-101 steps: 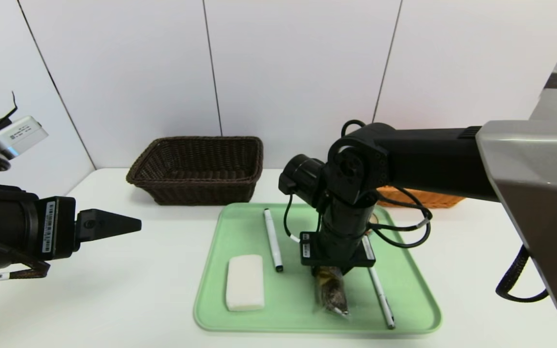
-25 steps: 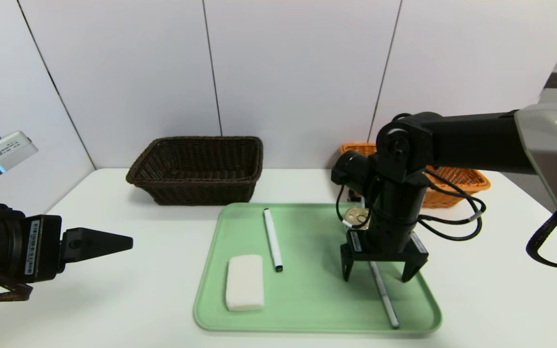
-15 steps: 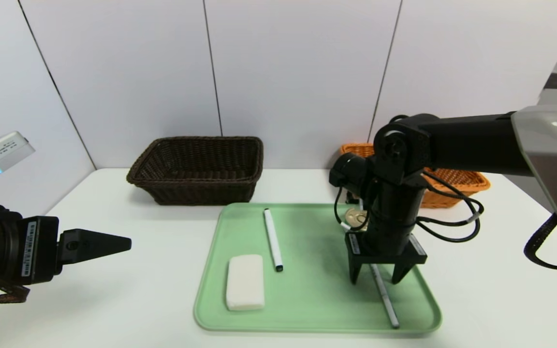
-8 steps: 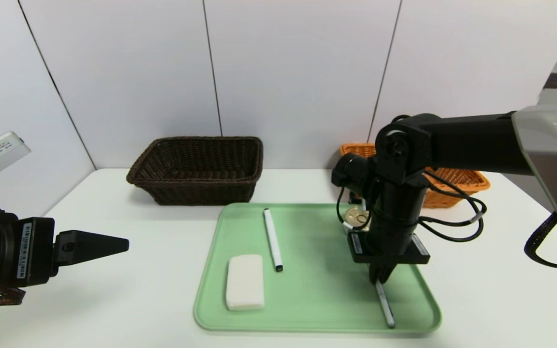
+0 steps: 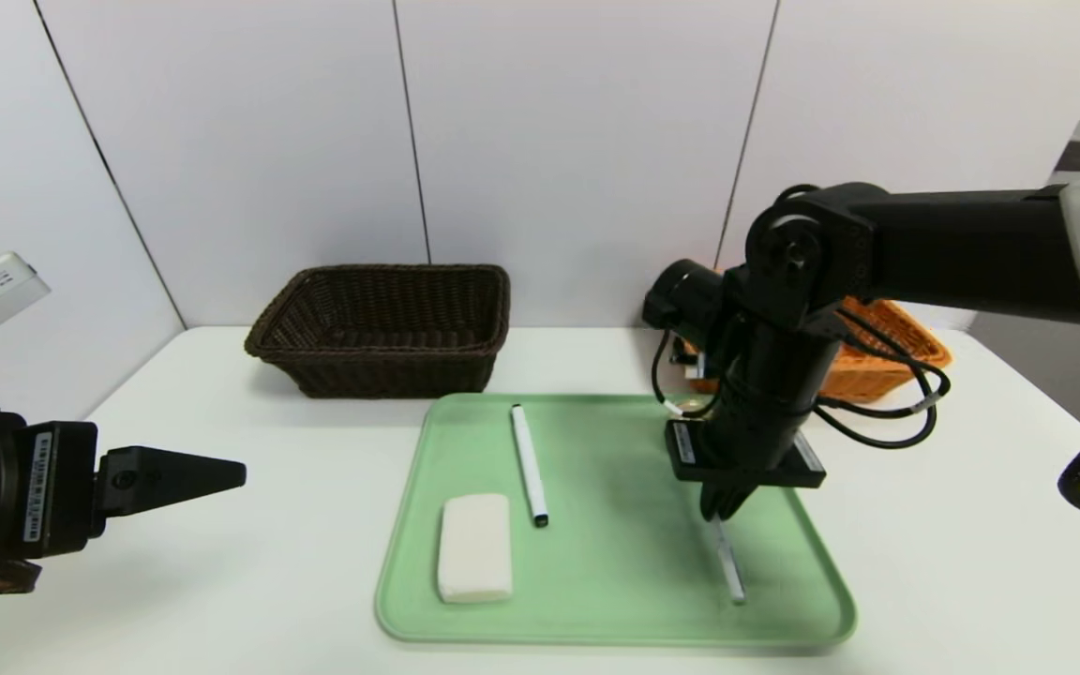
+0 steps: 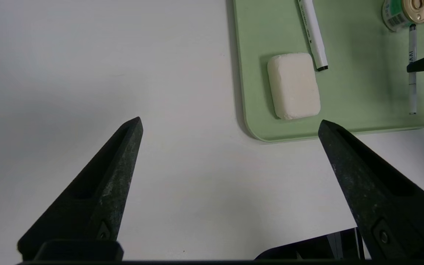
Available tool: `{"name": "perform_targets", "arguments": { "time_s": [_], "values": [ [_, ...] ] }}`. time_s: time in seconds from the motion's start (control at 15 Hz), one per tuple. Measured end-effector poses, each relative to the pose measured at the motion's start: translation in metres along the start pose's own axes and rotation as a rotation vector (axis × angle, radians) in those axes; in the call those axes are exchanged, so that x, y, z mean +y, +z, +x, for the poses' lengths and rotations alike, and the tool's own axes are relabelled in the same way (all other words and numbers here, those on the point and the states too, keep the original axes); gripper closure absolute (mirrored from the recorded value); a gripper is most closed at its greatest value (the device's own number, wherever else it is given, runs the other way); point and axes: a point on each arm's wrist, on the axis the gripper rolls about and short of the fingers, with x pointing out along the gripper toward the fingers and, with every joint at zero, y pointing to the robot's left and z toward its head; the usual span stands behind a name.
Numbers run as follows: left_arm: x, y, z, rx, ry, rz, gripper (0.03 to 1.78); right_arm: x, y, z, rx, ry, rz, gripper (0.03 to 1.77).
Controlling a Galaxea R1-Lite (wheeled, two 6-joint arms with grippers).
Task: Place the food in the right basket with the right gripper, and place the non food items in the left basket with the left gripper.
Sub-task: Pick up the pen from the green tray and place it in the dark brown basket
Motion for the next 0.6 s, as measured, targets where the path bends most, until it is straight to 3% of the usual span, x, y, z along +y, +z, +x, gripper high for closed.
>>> {"name": "perform_targets", "arguments": {
  "time_s": [0.4, 0.6],
  "values": [
    [0.001, -0.001, -0.004, -0.009, 0.000, -0.002, 0.12, 0.019, -0.020, -0.033, 0.017, 0.252, -0.088, 1.72],
    [0.002, -0.003, -0.004, -0.007, 0.002, -0.002, 0.12, 0.031, -0.018, -0.057, -0.132, 0.430, -0.153, 1.72]
  ]
}}
